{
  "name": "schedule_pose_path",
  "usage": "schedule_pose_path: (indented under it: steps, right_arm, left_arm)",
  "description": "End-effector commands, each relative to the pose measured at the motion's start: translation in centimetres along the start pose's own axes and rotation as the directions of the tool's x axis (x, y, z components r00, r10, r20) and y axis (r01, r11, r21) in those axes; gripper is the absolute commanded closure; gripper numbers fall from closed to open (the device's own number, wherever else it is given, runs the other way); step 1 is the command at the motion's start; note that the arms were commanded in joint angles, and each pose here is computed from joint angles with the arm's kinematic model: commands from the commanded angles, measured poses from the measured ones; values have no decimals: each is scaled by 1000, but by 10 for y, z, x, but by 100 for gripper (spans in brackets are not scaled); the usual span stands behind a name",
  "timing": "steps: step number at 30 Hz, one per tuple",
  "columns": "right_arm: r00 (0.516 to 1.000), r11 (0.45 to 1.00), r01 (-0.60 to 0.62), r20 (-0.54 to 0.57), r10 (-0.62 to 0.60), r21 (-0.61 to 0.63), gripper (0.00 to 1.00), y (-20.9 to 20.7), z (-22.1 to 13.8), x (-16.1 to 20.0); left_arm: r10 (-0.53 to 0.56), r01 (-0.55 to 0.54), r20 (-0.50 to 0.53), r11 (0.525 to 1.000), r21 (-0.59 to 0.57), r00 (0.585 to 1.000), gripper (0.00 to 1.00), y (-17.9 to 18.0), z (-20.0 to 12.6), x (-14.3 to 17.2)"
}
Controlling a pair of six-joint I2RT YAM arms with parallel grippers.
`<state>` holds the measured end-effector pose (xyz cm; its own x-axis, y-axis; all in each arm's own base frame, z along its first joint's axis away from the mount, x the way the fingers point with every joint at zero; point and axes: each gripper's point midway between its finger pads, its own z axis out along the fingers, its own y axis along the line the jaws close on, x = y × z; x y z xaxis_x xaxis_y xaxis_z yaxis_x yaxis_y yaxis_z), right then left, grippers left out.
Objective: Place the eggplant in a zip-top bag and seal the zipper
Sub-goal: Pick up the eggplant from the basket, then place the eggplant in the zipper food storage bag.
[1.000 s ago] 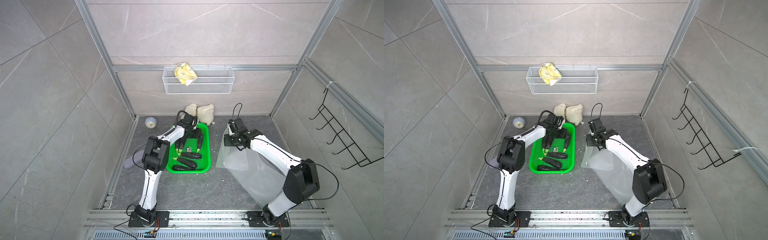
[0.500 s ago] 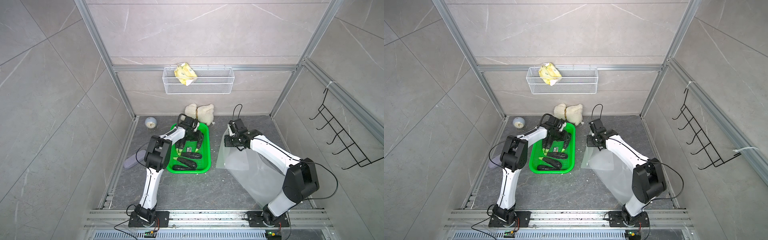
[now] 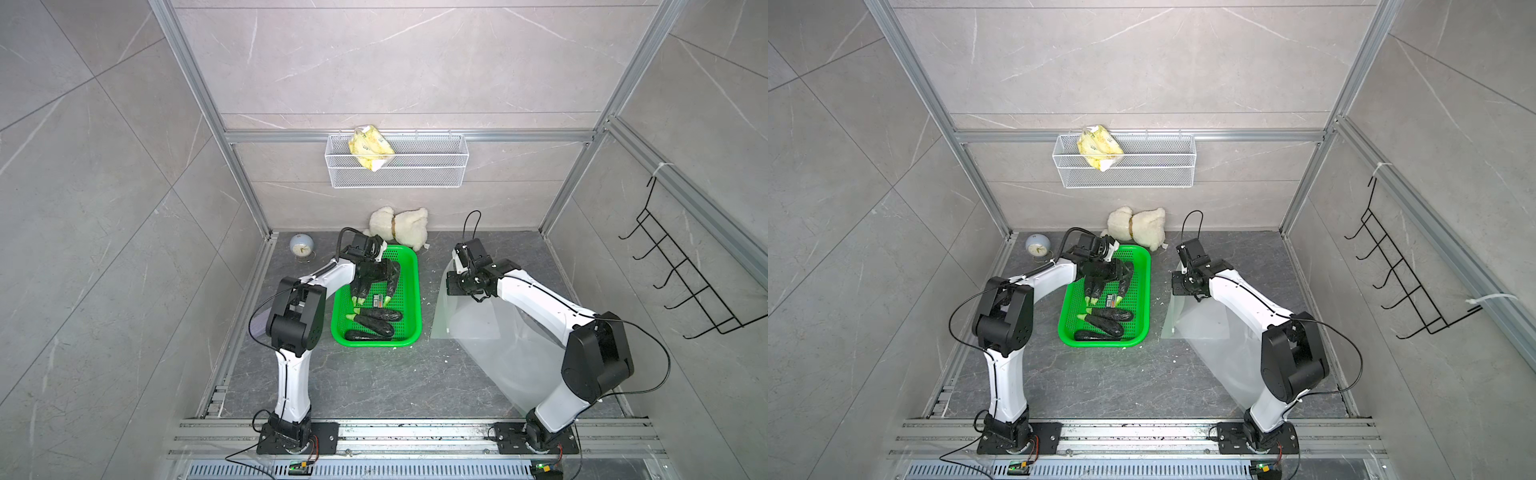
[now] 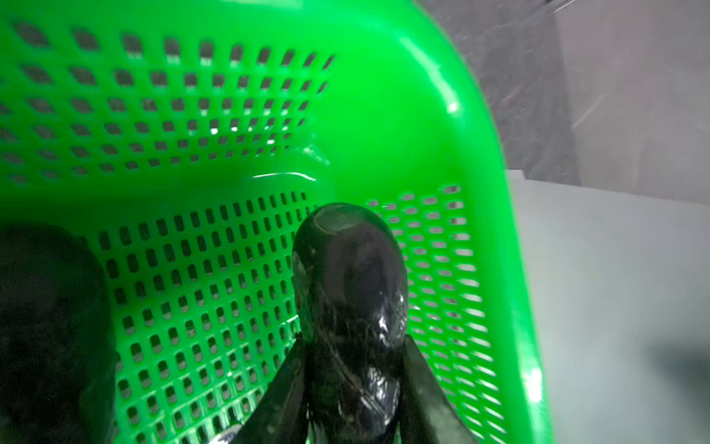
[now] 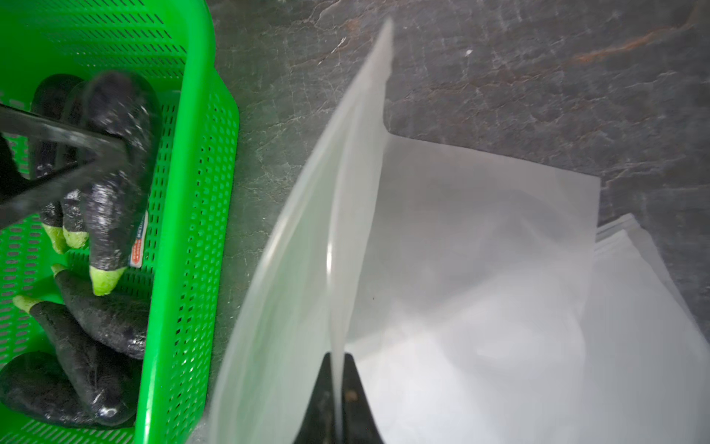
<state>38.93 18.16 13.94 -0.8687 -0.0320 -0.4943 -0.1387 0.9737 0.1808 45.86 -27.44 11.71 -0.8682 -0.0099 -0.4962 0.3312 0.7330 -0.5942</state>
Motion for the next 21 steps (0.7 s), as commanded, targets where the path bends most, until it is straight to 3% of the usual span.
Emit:
schedule_pose_path:
  steps: [1, 8, 21]
  right_arm:
    - [1000, 996, -20, -4, 20, -83, 95, 12, 1, -5]
    - [999, 968, -44, -25, 39, -245, 95, 31, 1, -1]
    - [995, 949, -91, -63, 75, -303, 95, 34, 7, 2]
  left_arm:
    - [32, -64, 162, 979, 194, 986, 70, -63, -38, -40]
    - [10, -87, 223, 937, 339, 975, 70, -105, -59, -56]
    - [-55, -136, 338, 846, 515, 940, 71, -172, -76, -66]
